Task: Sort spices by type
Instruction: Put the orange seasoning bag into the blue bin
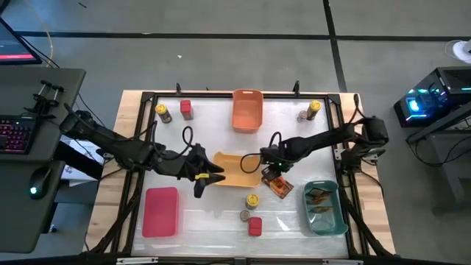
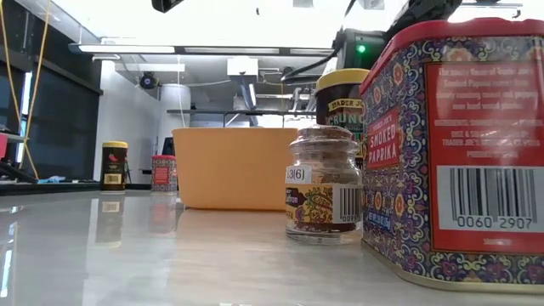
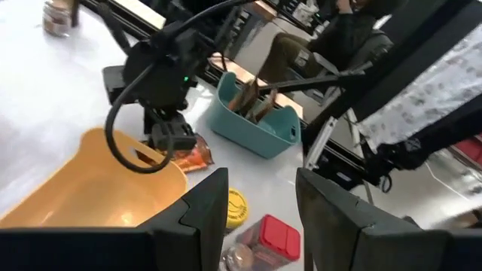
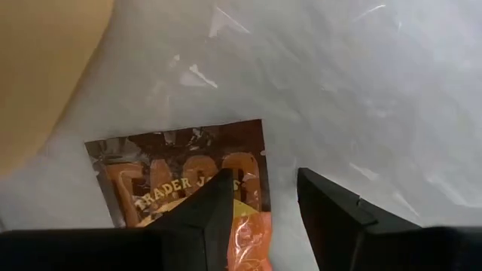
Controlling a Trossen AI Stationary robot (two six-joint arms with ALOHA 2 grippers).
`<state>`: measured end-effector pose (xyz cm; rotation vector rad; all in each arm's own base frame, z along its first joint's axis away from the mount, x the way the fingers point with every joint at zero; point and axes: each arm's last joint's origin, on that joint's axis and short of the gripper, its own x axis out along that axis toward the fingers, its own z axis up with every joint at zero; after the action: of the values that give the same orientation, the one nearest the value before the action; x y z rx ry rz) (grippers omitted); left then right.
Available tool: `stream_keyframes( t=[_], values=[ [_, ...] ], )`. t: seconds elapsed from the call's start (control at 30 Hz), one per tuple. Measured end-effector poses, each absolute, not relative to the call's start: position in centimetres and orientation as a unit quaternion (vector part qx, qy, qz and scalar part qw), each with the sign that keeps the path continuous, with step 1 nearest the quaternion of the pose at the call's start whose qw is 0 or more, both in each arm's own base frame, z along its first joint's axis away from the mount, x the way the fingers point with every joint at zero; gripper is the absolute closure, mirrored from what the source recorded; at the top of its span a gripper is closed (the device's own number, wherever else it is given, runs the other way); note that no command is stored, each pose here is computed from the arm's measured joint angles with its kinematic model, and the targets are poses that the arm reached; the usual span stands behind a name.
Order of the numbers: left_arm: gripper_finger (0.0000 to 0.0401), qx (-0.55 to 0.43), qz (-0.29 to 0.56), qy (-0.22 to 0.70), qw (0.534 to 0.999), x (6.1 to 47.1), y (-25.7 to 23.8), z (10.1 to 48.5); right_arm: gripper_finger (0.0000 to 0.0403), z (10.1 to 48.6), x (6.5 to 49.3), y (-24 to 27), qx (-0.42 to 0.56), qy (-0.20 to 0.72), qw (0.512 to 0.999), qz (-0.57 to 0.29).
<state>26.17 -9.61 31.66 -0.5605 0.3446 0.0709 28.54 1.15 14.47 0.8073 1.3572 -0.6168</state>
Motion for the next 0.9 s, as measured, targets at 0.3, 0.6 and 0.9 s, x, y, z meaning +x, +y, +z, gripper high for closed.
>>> stream_keyframes(
  t=[0.3, 0.6, 0.9],
  values=[
    [0.0256, -0.276, 0.028, 0.174, 0.945, 26.2, -9.6, 31.6, 0.0260, 14.3, 28.8, 1.3, 0.365, 0.597, 0.656, -0.285],
    [0.0256, -0.270, 0.033, 0.174, 0.946, 26.3, -9.3, 31.6, 0.0260, 14.5, 28.9, 1.6, 0.350, 0.610, 0.670, -0.239],
    [0.0256, -0.264, 0.034, 0.180, 0.947, 26.2, -9.3, 31.5, 0.0260, 17.3, 29.6, 2.9, 0.339, 0.592, 0.699, -0.216]
  ],
)
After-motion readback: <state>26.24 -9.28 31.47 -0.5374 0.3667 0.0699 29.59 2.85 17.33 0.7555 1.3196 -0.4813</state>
